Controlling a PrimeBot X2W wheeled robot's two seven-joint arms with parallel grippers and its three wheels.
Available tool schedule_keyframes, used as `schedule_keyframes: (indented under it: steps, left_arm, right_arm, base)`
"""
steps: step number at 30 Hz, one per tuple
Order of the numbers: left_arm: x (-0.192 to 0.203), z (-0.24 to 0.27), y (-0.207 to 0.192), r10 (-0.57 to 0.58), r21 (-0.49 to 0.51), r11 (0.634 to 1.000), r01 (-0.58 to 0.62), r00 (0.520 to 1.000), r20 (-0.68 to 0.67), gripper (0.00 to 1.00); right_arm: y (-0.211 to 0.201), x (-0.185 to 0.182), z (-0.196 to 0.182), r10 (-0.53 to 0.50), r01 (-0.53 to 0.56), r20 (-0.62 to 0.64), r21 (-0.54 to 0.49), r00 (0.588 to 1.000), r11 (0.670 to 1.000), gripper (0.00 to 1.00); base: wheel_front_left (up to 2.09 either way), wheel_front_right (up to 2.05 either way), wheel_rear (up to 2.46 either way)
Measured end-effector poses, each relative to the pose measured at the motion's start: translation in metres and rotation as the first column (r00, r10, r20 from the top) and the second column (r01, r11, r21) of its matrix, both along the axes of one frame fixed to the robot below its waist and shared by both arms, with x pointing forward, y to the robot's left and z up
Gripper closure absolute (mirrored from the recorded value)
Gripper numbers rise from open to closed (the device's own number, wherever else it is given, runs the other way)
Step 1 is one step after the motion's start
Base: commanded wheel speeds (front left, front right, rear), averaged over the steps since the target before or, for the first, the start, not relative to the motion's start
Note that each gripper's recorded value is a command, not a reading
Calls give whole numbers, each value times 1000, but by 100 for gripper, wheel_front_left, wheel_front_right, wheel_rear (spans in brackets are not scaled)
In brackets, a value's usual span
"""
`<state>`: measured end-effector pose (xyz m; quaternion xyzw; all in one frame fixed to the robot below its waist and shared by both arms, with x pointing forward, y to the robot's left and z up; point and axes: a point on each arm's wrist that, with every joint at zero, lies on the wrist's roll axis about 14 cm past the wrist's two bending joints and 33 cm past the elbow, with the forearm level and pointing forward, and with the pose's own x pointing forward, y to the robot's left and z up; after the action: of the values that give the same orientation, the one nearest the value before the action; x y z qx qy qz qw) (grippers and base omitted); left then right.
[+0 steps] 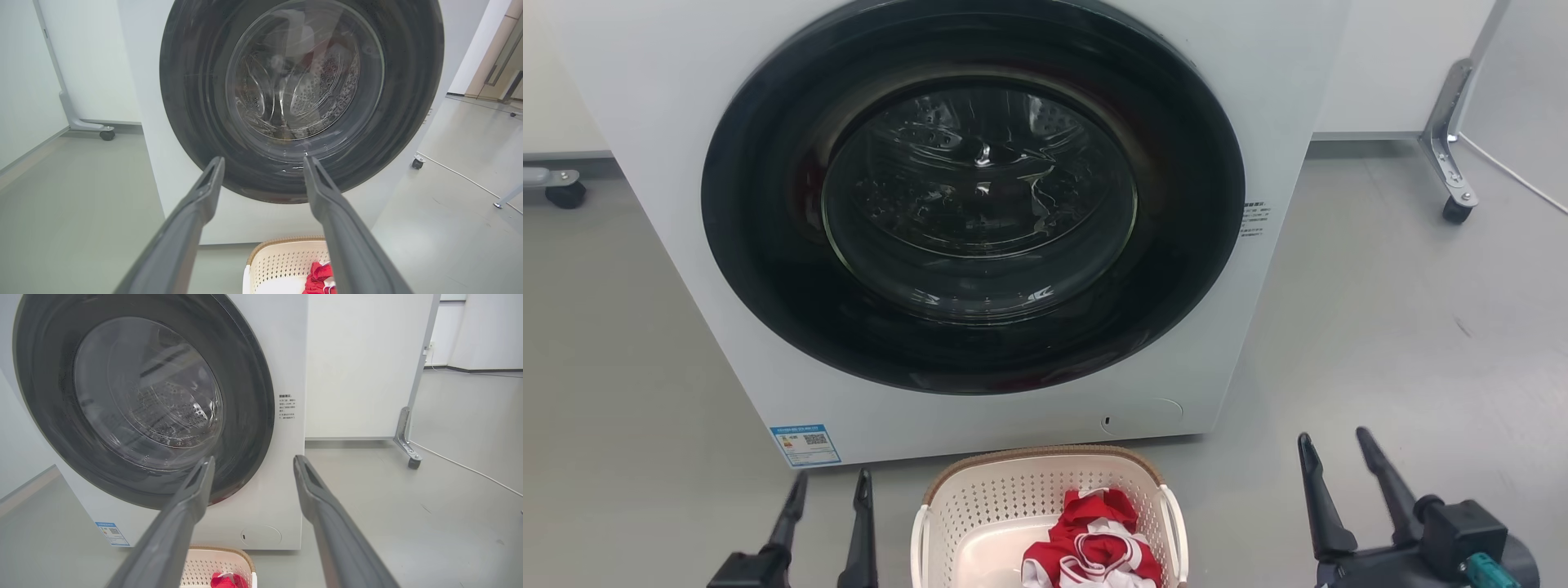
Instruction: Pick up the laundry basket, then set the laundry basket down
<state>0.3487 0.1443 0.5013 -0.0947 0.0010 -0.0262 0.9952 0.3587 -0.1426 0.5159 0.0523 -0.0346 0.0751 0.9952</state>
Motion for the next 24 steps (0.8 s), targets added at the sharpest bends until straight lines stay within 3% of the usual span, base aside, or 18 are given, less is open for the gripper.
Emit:
schedule_keyframes:
  steps: [8, 24]
  left_arm:
    - [-7, -21, 2, 6, -8, 1000, -7, 997, -71, 100]
    - [-5, -35, 14, 29, -234, 970, -68, 985, -167, 100]
  right_arm:
    - [0, -8, -24, -14, 16, -86, 25, 996, 1000, 100]
    - [-17, -2, -35, -52, 99, -193, 244, 980, 965, 100]
  base:
    - [0, 0, 0]
    - [0, 0, 0]
